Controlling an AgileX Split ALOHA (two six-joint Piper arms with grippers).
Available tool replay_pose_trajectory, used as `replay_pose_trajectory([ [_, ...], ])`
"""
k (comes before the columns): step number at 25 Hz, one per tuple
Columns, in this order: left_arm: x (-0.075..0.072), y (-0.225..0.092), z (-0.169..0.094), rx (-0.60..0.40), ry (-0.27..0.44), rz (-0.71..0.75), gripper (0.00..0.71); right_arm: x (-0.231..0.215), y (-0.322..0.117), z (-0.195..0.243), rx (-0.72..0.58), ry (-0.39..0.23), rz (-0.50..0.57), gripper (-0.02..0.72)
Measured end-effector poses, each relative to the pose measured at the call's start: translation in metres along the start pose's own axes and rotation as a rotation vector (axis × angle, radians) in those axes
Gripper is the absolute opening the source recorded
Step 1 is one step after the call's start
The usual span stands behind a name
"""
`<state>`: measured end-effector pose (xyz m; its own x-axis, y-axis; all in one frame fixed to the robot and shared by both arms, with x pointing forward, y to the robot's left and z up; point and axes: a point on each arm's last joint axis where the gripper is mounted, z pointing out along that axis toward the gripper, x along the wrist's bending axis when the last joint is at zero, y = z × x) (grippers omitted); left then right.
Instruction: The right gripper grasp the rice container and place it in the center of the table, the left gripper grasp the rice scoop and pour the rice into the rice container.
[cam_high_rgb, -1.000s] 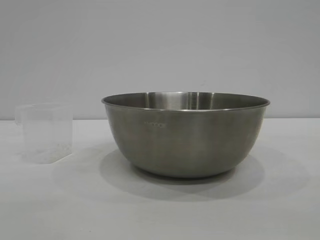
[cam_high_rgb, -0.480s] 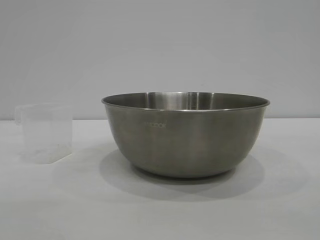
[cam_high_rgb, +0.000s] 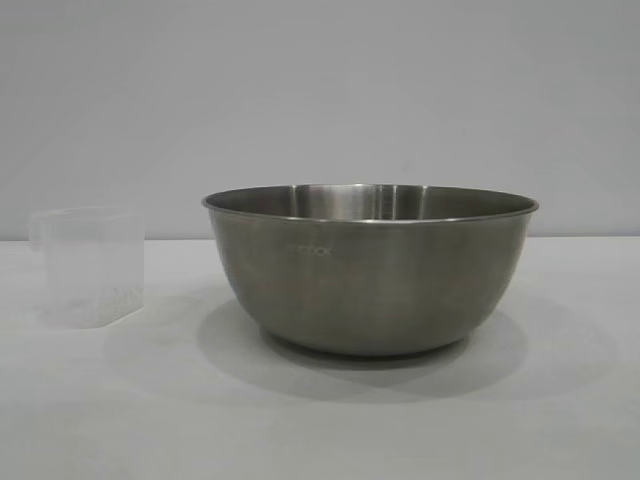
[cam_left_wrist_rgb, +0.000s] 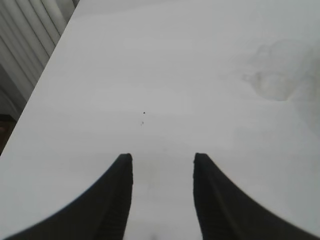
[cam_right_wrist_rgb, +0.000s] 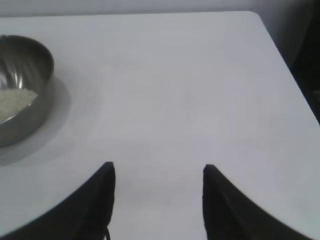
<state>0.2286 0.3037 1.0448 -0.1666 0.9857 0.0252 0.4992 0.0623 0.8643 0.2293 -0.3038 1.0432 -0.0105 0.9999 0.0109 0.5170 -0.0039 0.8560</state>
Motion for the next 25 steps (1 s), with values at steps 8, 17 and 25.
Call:
replay_pose_trajectory([
  [8, 0.0001, 0.0000, 0.0001, 0.000, -0.010, 0.006, 0.227, 0.0006, -0.0001, -0.0001, 0.000, -0.038, 0.025, 0.370],
  [17, 0.0002, 0.0000, 0.0001, 0.000, -0.015, 0.009, 0.227, 0.0006, -0.0001, -0.0001, 0.000, -0.038, 0.025, 0.370],
  [25, 0.0002, 0.0000, 0.0001, 0.000, -0.015, 0.009, 0.227, 0.0006, -0.0001, -0.0001, 0.000, -0.038, 0.025, 0.370],
])
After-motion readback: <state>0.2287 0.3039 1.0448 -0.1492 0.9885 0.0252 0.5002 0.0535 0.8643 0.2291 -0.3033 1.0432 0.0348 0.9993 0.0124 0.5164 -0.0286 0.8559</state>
